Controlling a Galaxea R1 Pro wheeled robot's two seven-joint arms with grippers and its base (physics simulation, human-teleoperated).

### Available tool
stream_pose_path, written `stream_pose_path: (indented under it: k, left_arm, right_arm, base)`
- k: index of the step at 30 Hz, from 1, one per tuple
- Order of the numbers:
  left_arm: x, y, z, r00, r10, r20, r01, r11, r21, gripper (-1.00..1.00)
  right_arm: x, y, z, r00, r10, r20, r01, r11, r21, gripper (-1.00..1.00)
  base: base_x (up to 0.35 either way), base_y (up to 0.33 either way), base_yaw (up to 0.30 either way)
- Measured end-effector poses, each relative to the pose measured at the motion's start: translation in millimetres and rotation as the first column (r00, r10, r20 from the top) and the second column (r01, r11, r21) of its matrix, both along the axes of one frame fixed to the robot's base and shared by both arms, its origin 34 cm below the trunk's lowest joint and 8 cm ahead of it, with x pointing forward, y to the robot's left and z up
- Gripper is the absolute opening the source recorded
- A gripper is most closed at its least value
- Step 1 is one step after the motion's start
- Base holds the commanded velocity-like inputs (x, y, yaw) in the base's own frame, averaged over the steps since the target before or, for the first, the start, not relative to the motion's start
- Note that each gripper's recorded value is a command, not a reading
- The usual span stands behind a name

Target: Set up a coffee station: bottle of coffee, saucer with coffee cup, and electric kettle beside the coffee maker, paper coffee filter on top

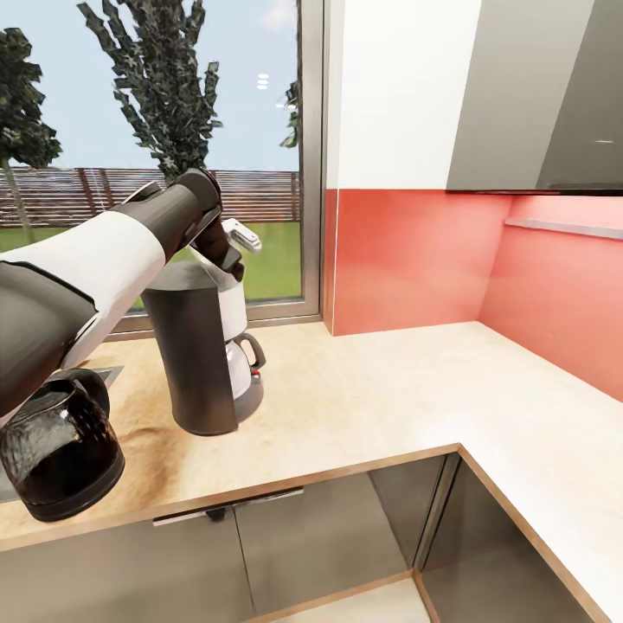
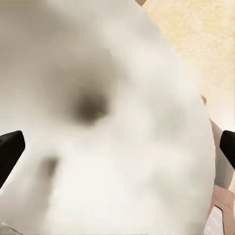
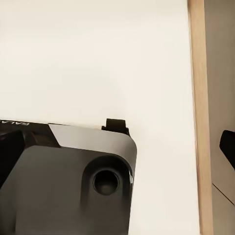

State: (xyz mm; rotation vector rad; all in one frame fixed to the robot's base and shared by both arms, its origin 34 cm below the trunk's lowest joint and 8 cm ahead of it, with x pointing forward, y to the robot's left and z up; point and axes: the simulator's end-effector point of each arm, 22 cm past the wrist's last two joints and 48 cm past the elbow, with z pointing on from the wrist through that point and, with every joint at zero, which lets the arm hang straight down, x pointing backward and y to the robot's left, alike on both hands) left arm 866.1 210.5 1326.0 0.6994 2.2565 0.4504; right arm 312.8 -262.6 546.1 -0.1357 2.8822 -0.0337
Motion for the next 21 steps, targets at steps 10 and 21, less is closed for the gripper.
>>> stream_pose_path:
  k: [10, 21]
  left_arm:
    - [0.0, -0.4, 0.0, 1.000, 0.000, 0.000, 0.000, 1.000, 0.000, 1.00]
    - [-0.6, 0.0, 1.2, 1.000, 0.000, 0.002, 0.000, 1.000, -0.001, 1.00]
  right_arm:
    - [0.0, 0.0, 0.0, 1.000, 0.000, 0.000, 0.000, 1.000, 0.000, 1.00]
    - [0.6, 0.0, 0.3, 1.000, 0.000, 0.002, 0.000, 1.000, 0.000, 1.00]
  base:
    - [0.000, 0.000, 0.000]
    - [0.000, 0.000, 0.000]
